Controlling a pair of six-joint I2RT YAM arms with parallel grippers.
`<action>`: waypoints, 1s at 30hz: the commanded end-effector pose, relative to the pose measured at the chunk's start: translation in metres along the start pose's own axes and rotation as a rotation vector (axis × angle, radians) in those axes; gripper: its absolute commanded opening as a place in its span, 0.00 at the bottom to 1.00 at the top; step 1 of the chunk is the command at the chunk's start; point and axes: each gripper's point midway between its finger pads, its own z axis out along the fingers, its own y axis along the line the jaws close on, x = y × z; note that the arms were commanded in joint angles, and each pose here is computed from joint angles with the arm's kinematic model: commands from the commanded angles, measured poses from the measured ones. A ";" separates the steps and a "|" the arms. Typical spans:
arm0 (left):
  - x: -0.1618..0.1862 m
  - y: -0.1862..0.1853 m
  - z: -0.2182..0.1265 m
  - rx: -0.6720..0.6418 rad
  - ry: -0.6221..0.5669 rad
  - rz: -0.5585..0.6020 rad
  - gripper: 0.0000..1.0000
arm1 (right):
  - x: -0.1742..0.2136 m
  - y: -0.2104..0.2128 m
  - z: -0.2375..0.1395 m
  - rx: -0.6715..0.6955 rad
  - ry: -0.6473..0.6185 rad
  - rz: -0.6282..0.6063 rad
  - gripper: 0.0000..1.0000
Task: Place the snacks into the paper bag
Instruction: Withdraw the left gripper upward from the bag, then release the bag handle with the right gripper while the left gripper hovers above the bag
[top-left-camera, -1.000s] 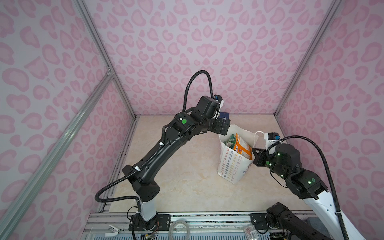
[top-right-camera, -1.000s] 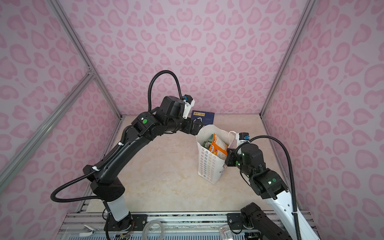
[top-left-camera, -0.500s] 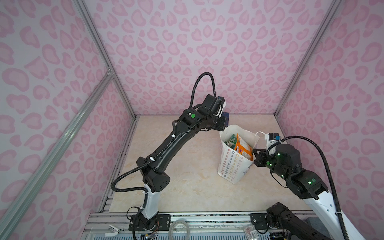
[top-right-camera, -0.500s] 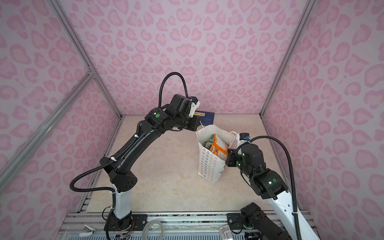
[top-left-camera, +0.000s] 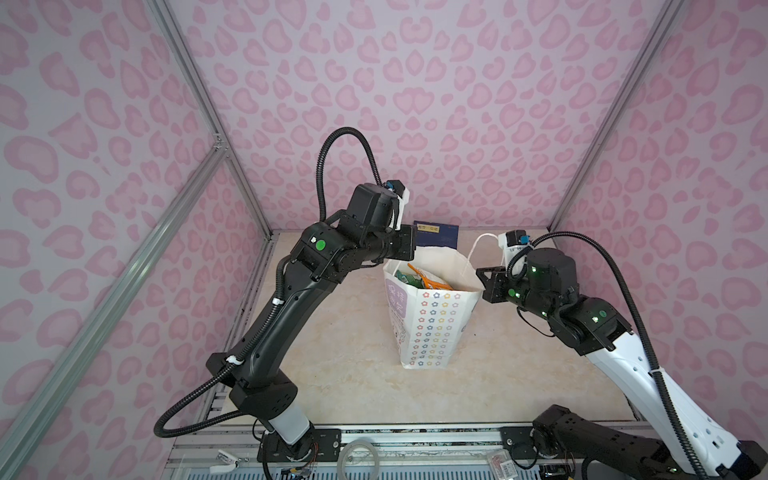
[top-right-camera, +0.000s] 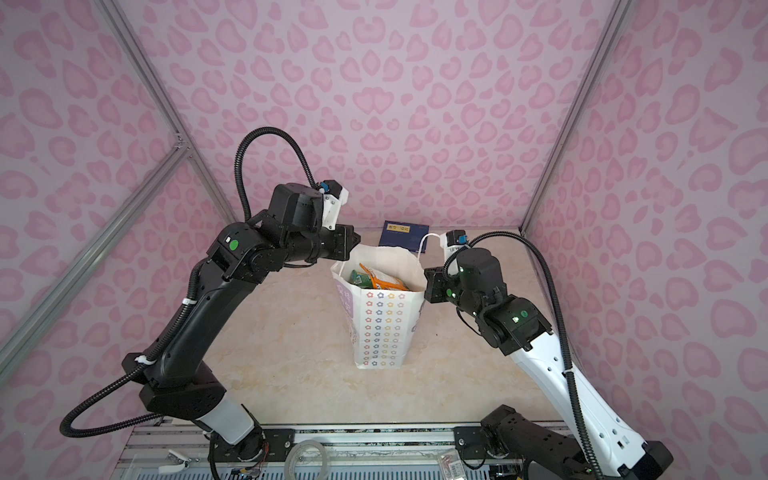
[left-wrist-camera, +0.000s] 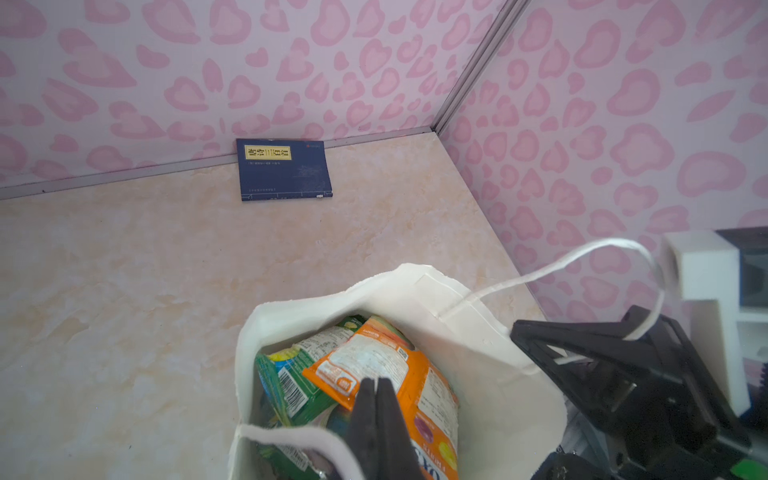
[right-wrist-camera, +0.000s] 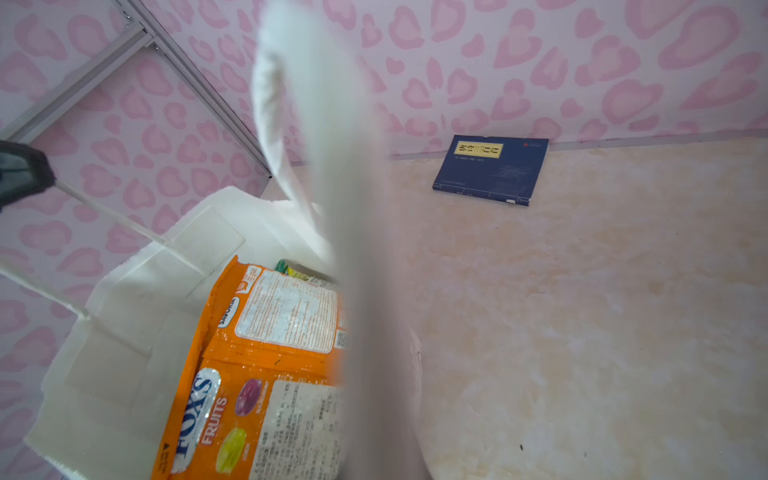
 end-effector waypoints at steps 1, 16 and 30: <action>-0.002 0.011 0.009 -0.028 0.000 -0.033 0.03 | -0.030 0.020 0.015 -0.071 -0.107 0.017 0.00; 0.015 0.020 0.024 0.047 0.004 -0.058 0.03 | -0.008 0.045 0.035 -0.094 -0.098 0.001 0.00; 0.038 0.026 0.034 0.067 0.026 -0.127 0.25 | 0.040 0.012 0.048 -0.009 -0.051 0.059 0.26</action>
